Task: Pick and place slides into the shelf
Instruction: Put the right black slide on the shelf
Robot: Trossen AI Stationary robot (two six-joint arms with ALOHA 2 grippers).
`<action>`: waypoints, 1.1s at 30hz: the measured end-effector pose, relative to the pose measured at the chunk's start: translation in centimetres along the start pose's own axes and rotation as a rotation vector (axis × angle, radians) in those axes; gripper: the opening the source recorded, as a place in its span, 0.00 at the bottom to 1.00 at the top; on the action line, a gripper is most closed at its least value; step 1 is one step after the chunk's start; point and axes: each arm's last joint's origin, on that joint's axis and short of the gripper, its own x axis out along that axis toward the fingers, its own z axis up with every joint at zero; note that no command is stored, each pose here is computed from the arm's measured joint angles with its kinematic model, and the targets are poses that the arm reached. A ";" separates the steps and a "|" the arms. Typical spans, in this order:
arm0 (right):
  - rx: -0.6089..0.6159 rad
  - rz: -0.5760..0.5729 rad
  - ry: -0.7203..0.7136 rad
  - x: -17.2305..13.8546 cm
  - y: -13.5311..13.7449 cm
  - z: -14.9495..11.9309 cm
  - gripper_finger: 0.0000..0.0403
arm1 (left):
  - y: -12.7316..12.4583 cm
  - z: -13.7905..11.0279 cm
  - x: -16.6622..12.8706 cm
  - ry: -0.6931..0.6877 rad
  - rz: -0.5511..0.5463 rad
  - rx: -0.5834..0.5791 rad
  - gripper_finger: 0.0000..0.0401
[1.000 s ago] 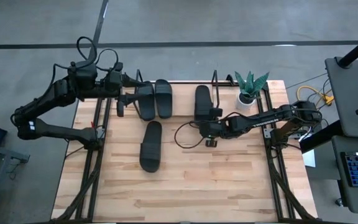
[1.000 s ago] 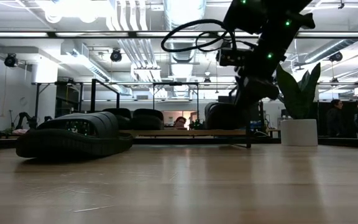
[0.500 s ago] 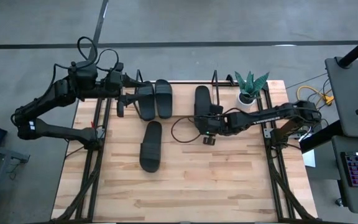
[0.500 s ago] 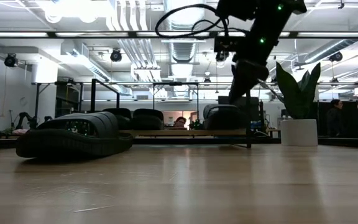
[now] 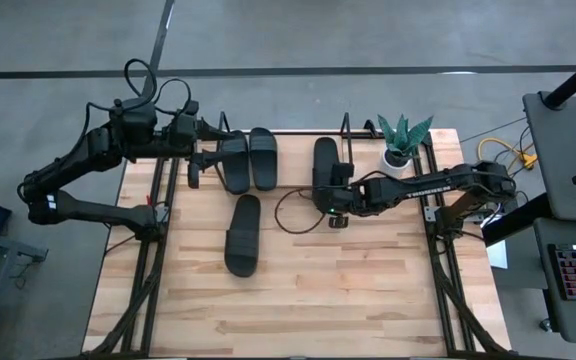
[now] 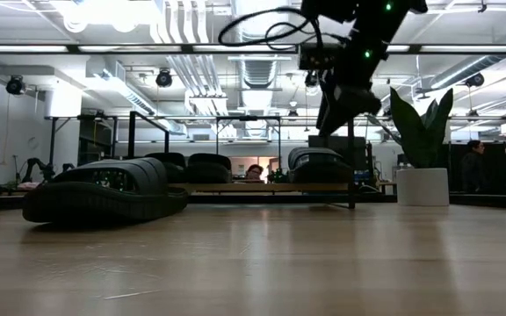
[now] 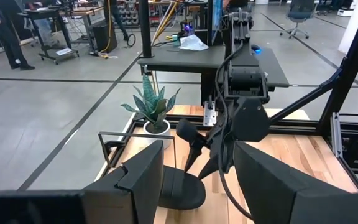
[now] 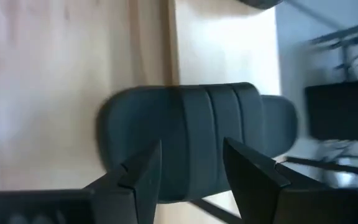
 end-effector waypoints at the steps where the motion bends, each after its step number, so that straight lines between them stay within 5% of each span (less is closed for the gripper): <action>1: -0.021 -0.017 0.000 0.3 0.1 -0.2 0.40 | 0.0 0.0 0.0 0.000 0.000 0.000 0.45; 25: -0.095 -0.101 0.045 4.9 -0.2 -2.7 0.36 | 0.0 0.0 0.0 0.000 -0.002 0.001 0.45; 33: -0.107 -0.147 0.044 5.3 -0.2 -2.5 0.23 | 0.0 0.0 0.0 0.000 -0.003 0.001 0.45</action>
